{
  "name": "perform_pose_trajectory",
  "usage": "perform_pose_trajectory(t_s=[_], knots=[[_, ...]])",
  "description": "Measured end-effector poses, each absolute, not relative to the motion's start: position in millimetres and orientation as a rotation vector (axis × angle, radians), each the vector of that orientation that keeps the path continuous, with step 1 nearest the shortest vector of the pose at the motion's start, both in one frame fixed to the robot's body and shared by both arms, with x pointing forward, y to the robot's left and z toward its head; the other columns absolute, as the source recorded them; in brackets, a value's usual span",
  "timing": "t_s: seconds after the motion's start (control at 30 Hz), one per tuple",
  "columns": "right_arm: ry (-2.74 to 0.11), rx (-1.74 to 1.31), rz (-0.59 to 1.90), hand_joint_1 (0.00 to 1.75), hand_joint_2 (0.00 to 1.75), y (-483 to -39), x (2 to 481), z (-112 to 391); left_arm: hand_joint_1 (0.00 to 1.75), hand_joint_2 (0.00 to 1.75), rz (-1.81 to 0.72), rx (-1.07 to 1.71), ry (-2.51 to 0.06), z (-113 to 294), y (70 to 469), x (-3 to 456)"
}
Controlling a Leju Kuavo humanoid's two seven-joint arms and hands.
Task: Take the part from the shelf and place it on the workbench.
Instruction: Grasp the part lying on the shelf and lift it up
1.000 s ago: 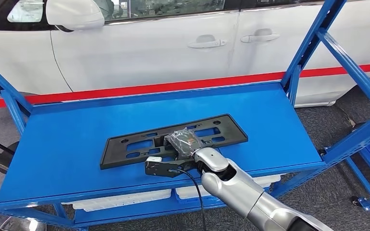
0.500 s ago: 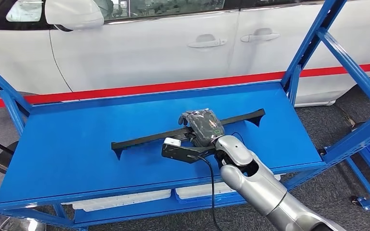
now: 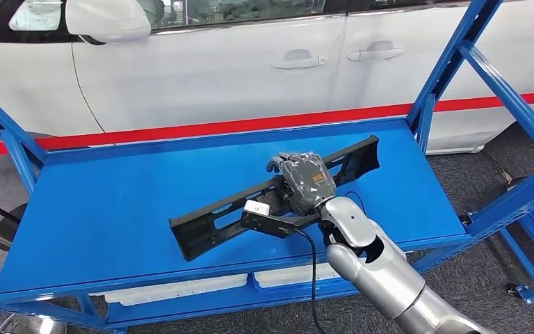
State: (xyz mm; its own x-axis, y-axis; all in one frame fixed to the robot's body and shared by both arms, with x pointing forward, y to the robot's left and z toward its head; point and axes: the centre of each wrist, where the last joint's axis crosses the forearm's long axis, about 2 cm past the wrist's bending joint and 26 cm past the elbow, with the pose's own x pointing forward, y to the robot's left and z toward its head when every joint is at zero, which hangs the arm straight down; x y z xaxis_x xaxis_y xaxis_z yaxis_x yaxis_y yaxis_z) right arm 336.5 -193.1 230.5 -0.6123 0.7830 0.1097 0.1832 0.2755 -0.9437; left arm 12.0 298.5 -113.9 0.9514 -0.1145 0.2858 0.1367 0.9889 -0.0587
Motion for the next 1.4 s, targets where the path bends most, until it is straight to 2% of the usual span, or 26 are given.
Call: perform_pose_trajectory(t_s=[0.6,0.87,1.4], knots=[[-1.993,-0.882,1.338,1.75,1.75,-196,335,236,0.0,1.75,-0.135,-0.076,-0.287,-114,299,13],[-2.127,-1.013,1.241,1.75,1.75,-207,313,246,0.0,1.75,-0.152,-0.075,-0.285,-114,295,13],[-2.141,-1.034,1.222,1.75,1.75,-214,309,248,0.0,1.75,-0.153,-0.072,-0.291,-114,295,16]])
